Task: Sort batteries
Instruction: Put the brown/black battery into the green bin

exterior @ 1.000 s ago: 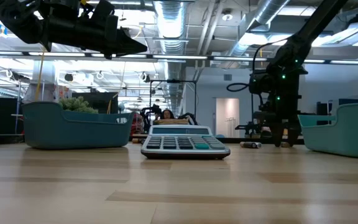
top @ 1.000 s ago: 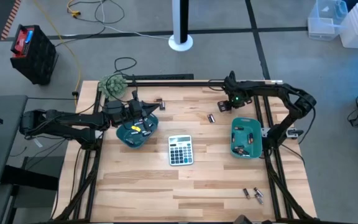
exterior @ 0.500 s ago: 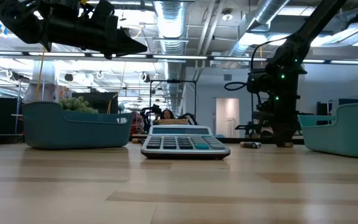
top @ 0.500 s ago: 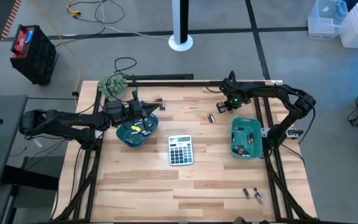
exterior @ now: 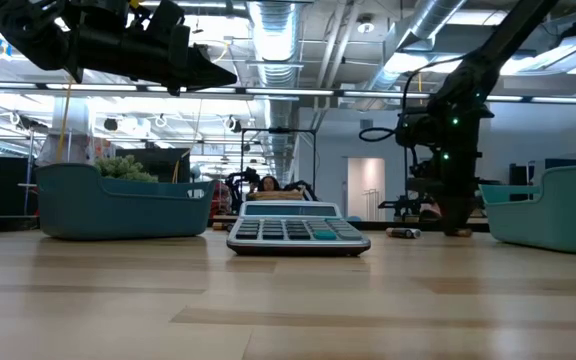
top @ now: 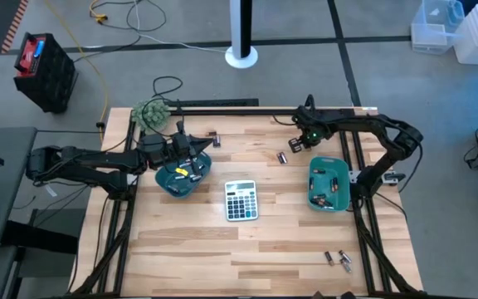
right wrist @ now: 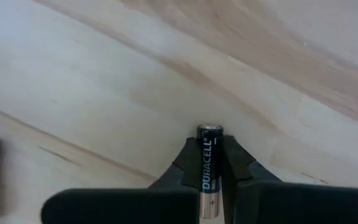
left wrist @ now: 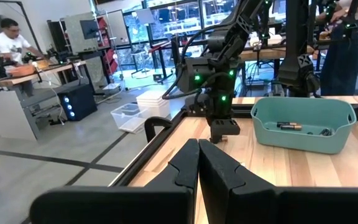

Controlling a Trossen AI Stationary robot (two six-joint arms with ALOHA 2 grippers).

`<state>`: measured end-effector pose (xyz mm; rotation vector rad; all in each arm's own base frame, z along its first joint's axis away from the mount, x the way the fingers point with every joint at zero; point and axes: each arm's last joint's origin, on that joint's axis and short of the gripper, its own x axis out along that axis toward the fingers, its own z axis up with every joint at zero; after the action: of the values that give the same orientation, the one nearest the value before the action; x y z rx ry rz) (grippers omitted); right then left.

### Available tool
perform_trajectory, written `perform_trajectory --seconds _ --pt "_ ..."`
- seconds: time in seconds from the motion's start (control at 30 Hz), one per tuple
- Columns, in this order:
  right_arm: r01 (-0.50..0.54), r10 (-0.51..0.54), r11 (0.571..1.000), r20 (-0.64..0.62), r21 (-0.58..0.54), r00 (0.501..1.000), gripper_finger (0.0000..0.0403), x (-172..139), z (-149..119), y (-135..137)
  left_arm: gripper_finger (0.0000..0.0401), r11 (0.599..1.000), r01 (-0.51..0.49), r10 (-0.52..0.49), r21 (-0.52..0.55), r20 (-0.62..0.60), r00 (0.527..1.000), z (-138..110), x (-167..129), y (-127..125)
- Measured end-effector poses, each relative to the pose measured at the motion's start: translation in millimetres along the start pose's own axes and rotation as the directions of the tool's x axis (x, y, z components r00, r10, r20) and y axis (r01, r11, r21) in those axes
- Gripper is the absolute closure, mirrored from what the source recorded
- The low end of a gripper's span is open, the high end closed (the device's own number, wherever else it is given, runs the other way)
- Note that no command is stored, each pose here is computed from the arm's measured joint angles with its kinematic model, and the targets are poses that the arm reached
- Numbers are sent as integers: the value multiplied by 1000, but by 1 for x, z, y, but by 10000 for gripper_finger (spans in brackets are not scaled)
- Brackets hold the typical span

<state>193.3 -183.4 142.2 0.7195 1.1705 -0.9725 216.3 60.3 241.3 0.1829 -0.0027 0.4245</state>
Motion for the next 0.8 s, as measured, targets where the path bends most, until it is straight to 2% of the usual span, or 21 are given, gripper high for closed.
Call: perform_trajectory --seconds 0.27,0.47,0.67,0.8 --pt "-66 71 997 136 -40 988 379 -34 3 1 395 1000 0 0 0 0 1000 0 0 0" --pt "-113 151 981 253 -158 956 379 -71 -5 7 395 1000 0 0 0 -1 1000 0 0 0" --pt "-167 273 938 353 -302 895 379 -110 -22 15 395 1000 0 0 10 -1 1000 0 0 0" --pt "-196 359 888 359 -417 861 378 -132 -41 22 395 1000 0 0 11 -1 1000 0 0 0"
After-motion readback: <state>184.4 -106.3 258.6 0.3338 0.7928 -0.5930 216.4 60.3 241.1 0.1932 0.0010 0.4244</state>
